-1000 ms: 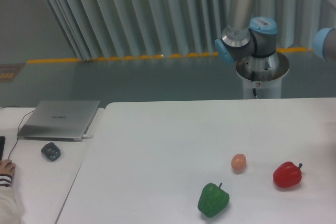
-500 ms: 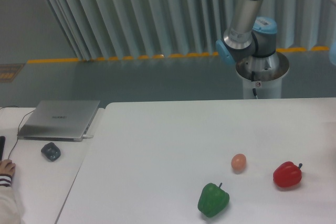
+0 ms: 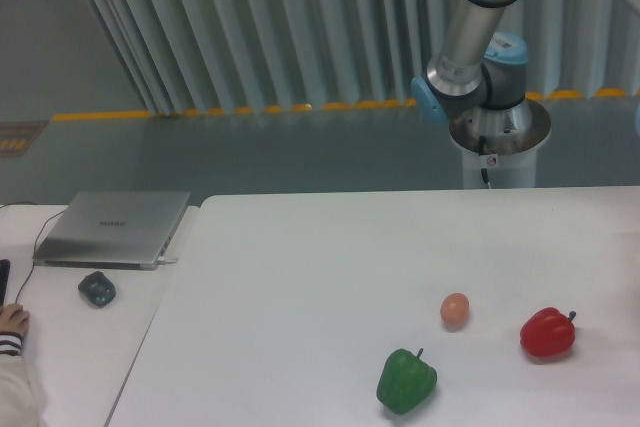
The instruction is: Place the triangular bread on the table
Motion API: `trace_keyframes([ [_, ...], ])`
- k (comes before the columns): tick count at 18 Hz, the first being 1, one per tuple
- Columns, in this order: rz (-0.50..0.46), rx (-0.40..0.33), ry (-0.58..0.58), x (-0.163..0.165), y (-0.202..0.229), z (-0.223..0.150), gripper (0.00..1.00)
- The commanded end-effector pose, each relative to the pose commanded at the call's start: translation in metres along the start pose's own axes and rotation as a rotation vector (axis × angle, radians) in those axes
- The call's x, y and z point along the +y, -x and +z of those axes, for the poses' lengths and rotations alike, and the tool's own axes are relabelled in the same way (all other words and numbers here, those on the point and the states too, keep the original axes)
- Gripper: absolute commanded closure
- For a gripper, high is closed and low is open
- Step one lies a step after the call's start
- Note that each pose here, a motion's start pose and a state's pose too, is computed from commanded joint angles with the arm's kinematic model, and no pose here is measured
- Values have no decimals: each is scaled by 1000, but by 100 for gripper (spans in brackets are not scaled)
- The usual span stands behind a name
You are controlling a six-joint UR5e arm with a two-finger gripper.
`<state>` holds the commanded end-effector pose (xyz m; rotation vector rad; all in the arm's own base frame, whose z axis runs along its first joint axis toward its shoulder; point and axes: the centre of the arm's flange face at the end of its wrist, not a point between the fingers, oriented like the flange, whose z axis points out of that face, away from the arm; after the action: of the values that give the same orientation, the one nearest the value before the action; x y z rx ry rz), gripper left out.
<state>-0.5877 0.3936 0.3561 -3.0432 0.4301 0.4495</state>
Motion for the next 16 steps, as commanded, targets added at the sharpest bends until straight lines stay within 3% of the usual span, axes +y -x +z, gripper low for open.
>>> trace_keyframes([
  [3,-2,-20,1,-1,4,13,0],
  [16,-2,28,7,-1,4,53,0],
])
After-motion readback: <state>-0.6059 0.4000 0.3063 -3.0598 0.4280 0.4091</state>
